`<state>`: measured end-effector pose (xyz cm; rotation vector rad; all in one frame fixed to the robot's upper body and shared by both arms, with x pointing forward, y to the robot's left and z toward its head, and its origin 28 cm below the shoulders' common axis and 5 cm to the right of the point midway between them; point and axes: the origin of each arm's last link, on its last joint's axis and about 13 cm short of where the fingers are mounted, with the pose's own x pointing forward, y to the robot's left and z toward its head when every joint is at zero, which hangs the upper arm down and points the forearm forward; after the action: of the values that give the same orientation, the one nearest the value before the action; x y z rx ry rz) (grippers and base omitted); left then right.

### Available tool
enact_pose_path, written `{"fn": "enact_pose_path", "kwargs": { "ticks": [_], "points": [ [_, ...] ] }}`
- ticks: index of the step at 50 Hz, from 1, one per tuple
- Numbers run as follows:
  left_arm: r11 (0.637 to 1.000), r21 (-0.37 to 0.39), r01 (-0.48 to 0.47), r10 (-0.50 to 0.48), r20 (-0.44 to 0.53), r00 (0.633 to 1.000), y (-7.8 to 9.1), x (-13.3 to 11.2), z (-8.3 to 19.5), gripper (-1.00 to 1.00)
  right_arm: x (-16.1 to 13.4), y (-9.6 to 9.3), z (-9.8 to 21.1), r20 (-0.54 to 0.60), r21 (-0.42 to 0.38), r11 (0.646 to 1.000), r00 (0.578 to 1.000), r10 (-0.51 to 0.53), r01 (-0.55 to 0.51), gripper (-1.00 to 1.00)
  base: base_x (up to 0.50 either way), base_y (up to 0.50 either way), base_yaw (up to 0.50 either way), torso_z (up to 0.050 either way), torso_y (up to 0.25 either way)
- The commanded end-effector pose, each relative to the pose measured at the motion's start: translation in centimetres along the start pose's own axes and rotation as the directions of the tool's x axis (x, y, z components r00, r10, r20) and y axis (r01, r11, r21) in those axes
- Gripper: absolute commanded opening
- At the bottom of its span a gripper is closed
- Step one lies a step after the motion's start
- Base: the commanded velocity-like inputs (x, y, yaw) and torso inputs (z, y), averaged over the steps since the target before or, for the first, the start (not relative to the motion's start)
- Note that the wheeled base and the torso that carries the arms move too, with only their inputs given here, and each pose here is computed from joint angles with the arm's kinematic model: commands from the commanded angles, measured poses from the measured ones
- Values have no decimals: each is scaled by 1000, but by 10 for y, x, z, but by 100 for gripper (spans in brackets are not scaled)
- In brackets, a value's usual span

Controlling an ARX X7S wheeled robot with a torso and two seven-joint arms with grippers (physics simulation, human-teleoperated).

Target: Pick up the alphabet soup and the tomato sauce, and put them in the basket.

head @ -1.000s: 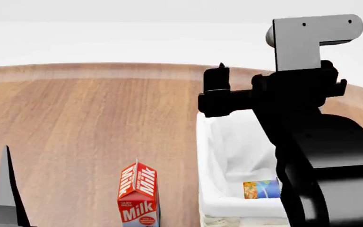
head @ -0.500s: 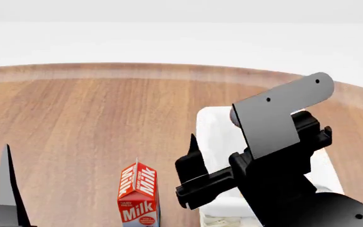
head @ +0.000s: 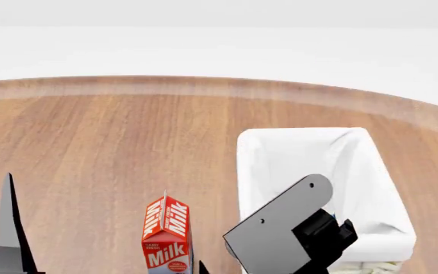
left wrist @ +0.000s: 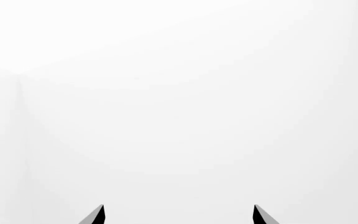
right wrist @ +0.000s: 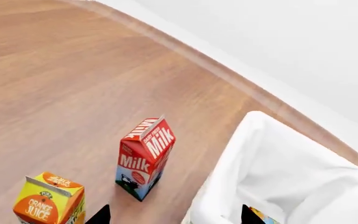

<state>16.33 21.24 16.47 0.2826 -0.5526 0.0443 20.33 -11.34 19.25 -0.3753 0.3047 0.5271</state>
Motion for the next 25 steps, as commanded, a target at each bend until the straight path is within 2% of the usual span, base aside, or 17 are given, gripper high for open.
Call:
{"fn": "enact_pose_path", "kwargs": {
  "ticks": [1,3,7,19,23,25],
  "points": [
    [1000,3,1,-1,3,1000,0,0,2,100,-3,12,-18,-67,-49,997,996,57,-61,100,0,0,0,0,0],
    [1000,2,0,0,3,1000,0,0,2,100,-7,10,-11,-81,-47,996,994,76,-80,100,0,0,0,0,0],
    [1000,2,1,-1,3,1000,0,0,2,100,-8,17,-23,-104,-66,990,988,116,-123,100,0,0,0,0,0],
    [1000,4,3,-3,3,1000,0,0,3,100,-20,19,-21,-130,-74,986,982,139,-150,100,0,0,0,0,0],
    [1000,4,2,-2,2,1000,0,0,2,100,-21,23,-30,-193,-46,983,967,167,-179,100,0,0,0,0,0],
    [1000,6,2,-2,2,1000,1,0,2,100,-21,26,-37,-228,-63,981,960,165,-183,100,0,0,0,0,0]
  ]
}}
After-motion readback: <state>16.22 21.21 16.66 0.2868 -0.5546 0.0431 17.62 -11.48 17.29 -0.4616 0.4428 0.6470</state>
